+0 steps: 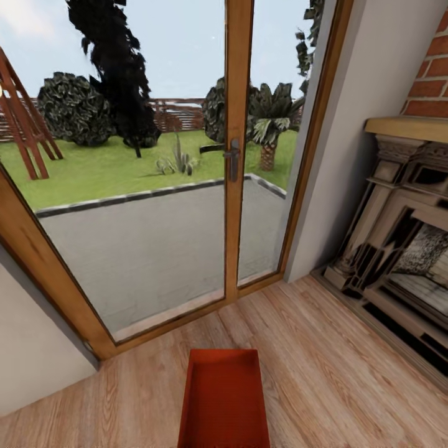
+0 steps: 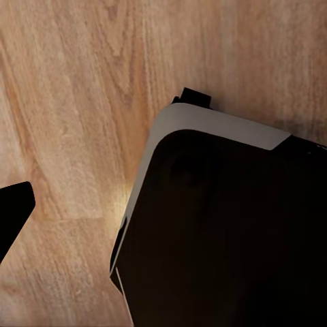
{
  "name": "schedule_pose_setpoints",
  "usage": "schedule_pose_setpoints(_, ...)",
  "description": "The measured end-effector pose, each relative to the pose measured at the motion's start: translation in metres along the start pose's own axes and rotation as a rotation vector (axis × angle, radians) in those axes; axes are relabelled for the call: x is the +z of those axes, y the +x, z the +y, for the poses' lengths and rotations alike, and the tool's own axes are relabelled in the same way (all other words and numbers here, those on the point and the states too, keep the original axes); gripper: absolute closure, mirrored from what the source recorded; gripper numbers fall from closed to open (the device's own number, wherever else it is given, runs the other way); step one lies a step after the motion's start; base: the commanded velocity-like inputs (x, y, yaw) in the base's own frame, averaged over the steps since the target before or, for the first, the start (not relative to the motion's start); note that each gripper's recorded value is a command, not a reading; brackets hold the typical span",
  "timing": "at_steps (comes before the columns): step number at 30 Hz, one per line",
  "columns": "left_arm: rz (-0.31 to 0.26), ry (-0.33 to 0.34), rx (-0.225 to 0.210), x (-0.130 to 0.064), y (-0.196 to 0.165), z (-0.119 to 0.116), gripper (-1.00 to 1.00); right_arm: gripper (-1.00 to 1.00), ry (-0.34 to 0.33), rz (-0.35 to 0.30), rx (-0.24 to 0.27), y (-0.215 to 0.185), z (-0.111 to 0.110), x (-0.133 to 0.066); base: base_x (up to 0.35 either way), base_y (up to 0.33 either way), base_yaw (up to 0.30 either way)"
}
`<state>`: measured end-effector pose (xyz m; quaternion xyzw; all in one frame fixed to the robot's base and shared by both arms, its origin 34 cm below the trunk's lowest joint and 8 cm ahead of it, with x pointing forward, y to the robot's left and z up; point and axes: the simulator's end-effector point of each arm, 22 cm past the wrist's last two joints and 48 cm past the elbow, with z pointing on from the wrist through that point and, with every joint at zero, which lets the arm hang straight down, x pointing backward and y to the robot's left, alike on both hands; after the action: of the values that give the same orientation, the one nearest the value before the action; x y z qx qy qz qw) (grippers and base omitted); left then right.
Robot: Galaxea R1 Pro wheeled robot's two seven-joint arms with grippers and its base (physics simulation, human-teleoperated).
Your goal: Move the two storage containers from the living room to the garage. In the garage, place one container on the floor and stack the other container on top of it (either order is fine).
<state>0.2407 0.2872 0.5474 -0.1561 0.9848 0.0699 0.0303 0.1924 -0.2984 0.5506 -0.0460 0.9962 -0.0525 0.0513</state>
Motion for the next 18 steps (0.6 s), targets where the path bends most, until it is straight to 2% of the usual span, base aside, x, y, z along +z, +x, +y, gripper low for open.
schedule_pose_setpoints(18,0.028,-0.009,0.004,0.003,0.011,0.003,-1.00,-1.00,-0.001,0.029,-0.003,0.012,0.000,0.000,0.000,0.000,0.000)
